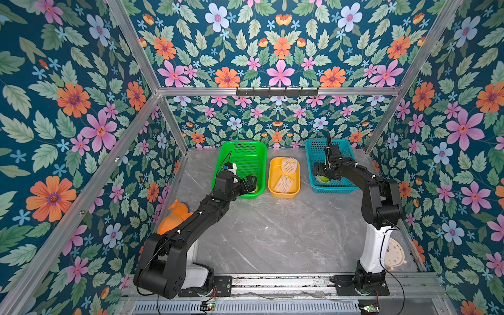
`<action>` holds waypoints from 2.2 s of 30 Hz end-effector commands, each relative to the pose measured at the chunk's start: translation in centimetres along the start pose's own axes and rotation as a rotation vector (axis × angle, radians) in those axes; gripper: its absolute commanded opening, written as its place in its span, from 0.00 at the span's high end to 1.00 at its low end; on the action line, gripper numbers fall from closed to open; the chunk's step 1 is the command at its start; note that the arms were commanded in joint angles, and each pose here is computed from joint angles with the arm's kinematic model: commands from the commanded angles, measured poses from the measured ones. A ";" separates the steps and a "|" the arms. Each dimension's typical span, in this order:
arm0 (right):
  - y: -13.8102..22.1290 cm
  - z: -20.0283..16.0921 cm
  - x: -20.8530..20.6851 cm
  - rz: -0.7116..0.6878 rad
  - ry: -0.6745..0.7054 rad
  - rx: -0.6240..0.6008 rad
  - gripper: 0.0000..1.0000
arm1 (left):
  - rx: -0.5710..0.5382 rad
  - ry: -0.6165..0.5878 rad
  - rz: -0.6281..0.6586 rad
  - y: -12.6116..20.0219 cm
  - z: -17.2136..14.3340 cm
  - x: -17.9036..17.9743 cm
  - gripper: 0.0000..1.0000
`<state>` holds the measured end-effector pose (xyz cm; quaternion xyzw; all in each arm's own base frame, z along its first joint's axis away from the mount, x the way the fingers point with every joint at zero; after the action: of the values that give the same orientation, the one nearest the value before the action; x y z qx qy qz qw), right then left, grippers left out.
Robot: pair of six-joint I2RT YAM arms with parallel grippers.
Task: Sleeve custard apples in foam nets
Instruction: Place the custard apple in the basket, then pick up the custard apple from the basket.
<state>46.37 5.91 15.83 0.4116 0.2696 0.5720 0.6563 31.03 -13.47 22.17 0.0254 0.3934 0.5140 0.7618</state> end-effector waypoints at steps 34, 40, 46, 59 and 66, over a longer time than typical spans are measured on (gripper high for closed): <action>6.2 4.9 -0.7 -0.174 0.199 -0.148 0.01 | -0.079 -0.025 0.009 -0.3 2.5 -0.5 0.01; 9.9 5.3 -0.6 -0.129 0.153 -0.212 0.01 | -0.115 -0.077 0.085 -0.9 4.3 0.0 0.00; 12.5 4.1 -0.1 0.021 0.098 -0.199 0.01 | -0.120 -0.138 0.161 -1.8 5.5 0.6 0.01; 14.5 -3.2 2.3 0.195 0.129 -0.104 0.01 | 0.173 -0.203 0.266 -4.9 4.6 1.8 0.03; 14.0 -5.8 2.1 0.185 0.121 -0.054 0.01 | 0.337 -0.172 0.228 -5.7 2.7 2.0 0.07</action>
<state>35.03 9.45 25.17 0.3782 0.2583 0.6673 0.5874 38.24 -13.19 21.34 0.2057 0.3734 0.5516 0.7170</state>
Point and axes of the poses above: each gripper's point midway between its finger pads, its own y axis back along the fingers, its own x axis along the line the jaws close on, z = x × y, the point moved 9 cm from there along y, back along the fingers, and after that the axes turned 1 degree about -y, right-handed, at the moved point
